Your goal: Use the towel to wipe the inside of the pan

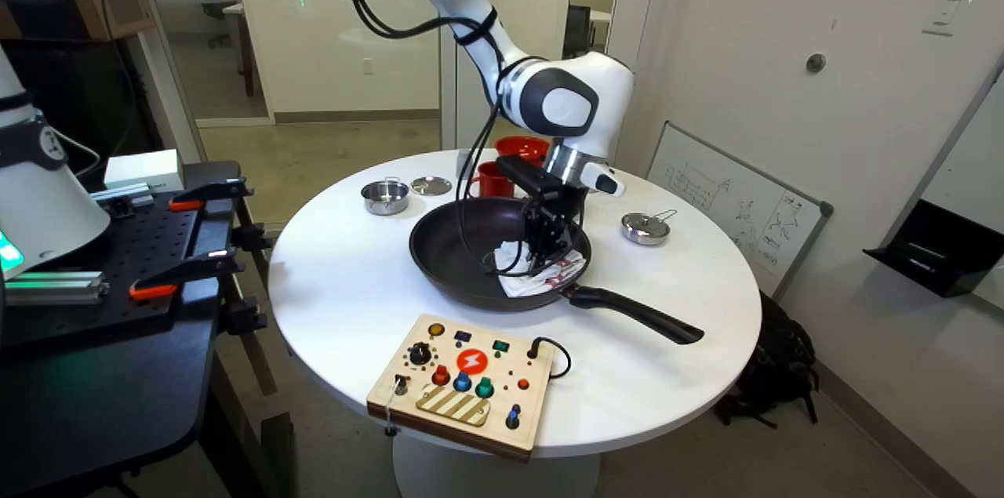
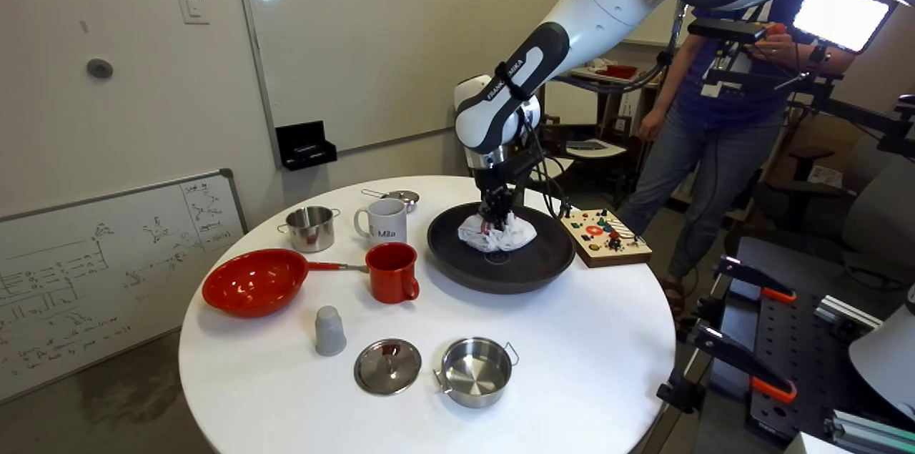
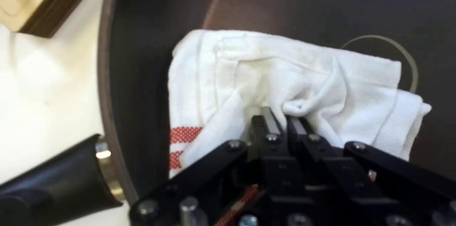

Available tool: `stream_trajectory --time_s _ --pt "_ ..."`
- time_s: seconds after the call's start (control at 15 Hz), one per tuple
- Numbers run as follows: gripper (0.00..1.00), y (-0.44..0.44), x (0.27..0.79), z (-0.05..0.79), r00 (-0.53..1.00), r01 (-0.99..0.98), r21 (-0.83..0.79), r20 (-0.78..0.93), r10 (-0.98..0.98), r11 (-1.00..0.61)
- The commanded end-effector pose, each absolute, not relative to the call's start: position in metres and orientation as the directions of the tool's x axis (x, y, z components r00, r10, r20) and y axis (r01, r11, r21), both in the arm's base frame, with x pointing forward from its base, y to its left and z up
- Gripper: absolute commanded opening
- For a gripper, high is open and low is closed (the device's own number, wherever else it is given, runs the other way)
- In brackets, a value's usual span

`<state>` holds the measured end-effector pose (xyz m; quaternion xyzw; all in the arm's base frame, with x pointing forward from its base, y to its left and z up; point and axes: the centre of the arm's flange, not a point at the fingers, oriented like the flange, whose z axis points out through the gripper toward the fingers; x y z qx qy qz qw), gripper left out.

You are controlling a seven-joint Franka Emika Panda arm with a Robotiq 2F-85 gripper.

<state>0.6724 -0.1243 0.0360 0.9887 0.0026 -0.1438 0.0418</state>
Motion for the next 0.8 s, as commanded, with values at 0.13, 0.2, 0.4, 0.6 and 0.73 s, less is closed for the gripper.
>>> stream_trajectory --time_s 0.13,0.2,0.4,0.6,0.73 --pt "0.02 -0.159 0.619 0.001 0.942 -0.04 0.074 -0.331 -0.062 -0.996" --pt "0.02 -0.155 0.61 0.0 0.938 -0.027 0.069 -0.343 -0.049 -0.997" --pt "0.02 -0.142 0.596 -0.001 0.932 0.011 0.056 -0.362 -0.01 -0.998" --pt "0.02 -0.132 0.586 -0.002 0.919 0.068 0.021 -0.39 0.054 -0.997" --pt "0.02 -0.122 0.579 -0.002 0.912 0.106 0.011 -0.401 0.093 -0.994"
